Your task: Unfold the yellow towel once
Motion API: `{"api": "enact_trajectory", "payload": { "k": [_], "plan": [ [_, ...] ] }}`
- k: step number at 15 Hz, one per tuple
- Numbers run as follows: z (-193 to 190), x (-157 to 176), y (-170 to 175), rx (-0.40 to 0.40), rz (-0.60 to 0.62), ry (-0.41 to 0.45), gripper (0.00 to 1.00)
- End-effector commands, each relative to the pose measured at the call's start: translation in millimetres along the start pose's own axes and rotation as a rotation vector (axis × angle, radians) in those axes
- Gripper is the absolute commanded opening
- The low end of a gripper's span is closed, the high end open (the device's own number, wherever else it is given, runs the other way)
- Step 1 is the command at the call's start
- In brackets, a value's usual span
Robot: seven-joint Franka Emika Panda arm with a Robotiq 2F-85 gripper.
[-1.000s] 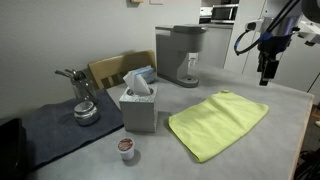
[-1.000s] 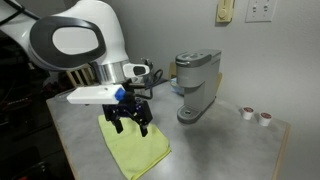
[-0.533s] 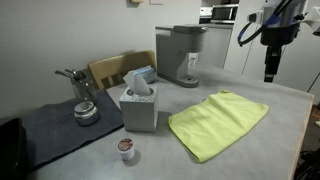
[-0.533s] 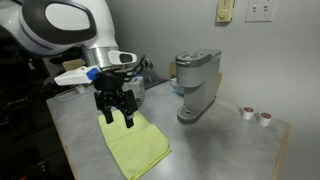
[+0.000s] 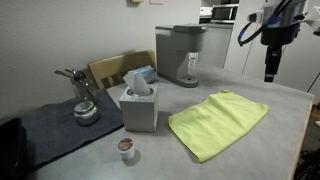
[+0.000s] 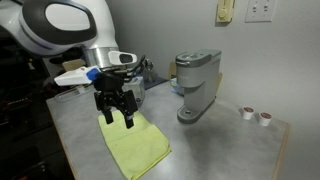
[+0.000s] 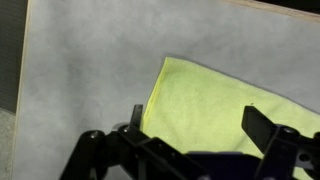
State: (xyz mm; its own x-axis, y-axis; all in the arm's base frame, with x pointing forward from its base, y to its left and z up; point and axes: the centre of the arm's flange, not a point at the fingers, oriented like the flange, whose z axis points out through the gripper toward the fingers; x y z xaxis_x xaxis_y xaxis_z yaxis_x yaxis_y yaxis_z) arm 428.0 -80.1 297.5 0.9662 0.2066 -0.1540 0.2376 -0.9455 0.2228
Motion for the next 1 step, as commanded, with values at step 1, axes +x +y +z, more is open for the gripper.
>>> {"api": "enact_trajectory", "payload": {
  "k": [1],
  "plan": [
    [0.0,0.0,0.0,0.000,0.000,0.000,1.00]
  ]
}}
